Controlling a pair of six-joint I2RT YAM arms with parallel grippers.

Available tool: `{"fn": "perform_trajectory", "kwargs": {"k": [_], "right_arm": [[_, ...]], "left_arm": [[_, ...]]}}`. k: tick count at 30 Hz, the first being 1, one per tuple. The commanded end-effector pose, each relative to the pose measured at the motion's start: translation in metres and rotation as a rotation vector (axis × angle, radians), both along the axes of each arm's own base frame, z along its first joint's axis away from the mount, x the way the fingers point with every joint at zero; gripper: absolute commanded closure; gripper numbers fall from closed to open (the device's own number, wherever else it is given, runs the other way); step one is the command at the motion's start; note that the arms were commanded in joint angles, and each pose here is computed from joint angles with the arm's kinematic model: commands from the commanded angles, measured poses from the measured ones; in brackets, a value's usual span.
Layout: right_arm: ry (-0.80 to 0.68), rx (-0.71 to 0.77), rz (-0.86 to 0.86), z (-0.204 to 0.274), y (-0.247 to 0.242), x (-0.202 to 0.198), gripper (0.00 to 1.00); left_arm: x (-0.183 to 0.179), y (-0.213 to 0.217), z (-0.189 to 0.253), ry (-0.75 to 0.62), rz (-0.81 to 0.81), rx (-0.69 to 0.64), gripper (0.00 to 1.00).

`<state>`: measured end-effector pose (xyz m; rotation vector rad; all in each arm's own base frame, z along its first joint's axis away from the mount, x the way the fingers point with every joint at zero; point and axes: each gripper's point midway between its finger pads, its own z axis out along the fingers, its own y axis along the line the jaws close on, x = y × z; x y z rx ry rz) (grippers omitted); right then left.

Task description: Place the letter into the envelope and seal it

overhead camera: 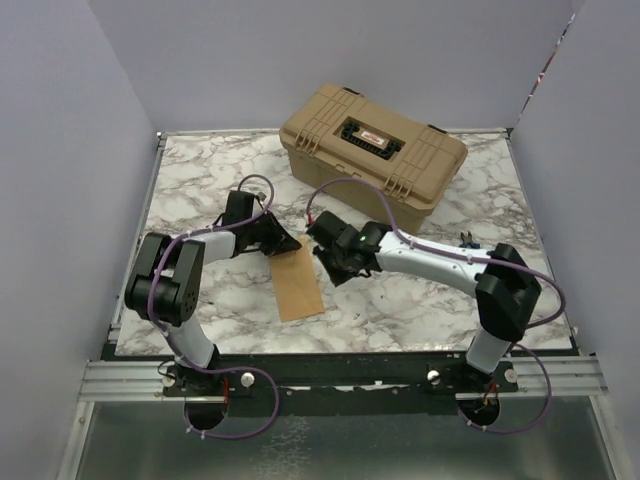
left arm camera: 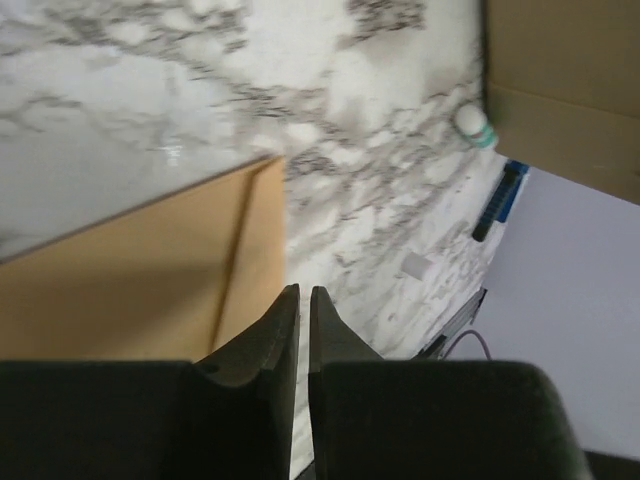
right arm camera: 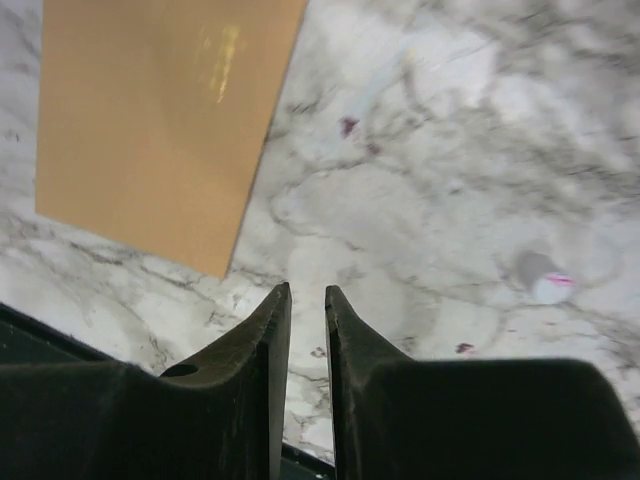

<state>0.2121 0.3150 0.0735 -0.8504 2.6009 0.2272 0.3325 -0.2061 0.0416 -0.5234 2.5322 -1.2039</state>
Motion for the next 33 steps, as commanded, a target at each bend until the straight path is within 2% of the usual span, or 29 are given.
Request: {"fn": "perform_trajectory", "kwargs": {"k": [1, 4, 10, 15, 19, 25, 33], "right_arm": [[-0.165, -0.017, -0.163, 0.043, -0.035, 0.050, 0.74], [-0.240, -0.052, -0.219, 0.053, -0.055, 0.077, 0.63], [-0.338, -0.215, -0.220, 0.062, -0.096, 0.109, 0.48], [-0.371, -0.356, -0.202, 0.050, -0.124, 0.120, 0.42], [-0.369, -0.398, -0.155, 0.028, -0.128, 0.129, 0.40], [-0.356, -0.464, -0.105, 0.007, -0.141, 0.147, 0.40], [-0.304, -0.451, 0.003, -0.018, -0.142, 0.159, 0.41]], "left_arm": [[0.008, 0.006, 0.055, -0.122, -0.021, 0.046, 0.84], [0.004, 0.018, 0.067, -0.160, 0.006, 0.110, 0.72], [-0.011, 0.072, 0.074, -0.244, 0.186, 0.361, 0.43], [-0.028, 0.109, 0.090, -0.350, 0.321, 0.472, 0.15], [-0.033, 0.117, 0.095, -0.376, 0.343, 0.501, 0.02], [-0.030, 0.113, 0.095, -0.358, 0.327, 0.489, 0.01], [-0.026, 0.108, 0.091, -0.338, 0.299, 0.486, 0.01]]}}
